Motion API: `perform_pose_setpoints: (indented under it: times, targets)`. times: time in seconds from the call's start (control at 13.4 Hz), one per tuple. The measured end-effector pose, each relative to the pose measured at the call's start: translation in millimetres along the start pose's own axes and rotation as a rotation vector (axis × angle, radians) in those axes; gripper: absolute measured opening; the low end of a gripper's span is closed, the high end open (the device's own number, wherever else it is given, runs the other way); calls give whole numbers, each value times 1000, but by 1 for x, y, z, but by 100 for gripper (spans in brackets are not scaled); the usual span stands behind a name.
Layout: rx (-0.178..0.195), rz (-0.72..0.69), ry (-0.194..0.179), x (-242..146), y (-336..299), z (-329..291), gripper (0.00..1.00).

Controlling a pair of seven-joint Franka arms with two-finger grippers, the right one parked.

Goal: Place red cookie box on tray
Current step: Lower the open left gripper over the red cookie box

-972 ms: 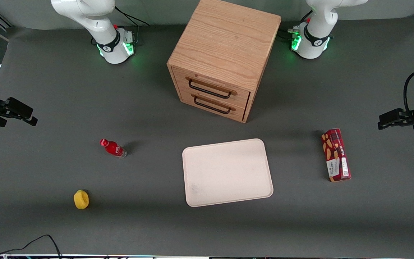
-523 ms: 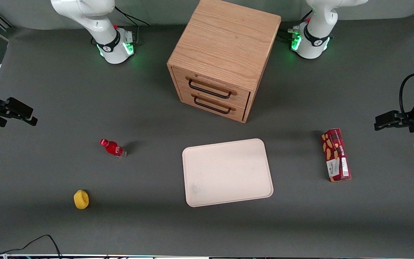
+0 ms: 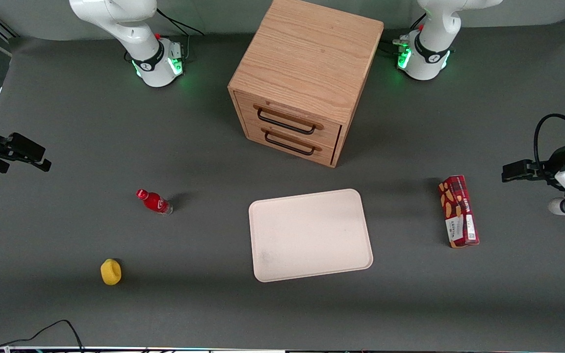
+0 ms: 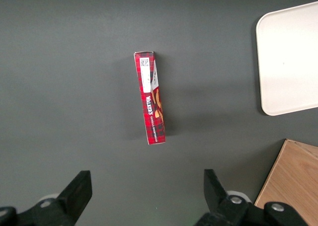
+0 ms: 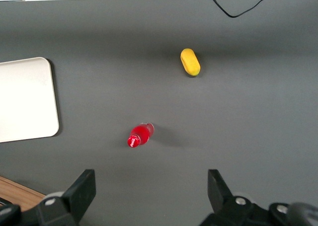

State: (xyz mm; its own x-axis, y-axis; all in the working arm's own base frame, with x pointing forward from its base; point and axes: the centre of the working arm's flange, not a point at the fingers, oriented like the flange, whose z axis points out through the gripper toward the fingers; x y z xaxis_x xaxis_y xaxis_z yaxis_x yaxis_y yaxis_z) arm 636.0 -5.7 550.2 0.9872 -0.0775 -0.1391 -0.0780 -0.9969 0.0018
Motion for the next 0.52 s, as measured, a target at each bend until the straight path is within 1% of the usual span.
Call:
perform_pose_setpoints:
  times: [0.15,0.3,0.52]
  targets:
    - [-3,3,-11,7,1,15,100]
    - [-7,5,-8,18,2,41,100]
    - [-10,2,-28,27,0,81,100]
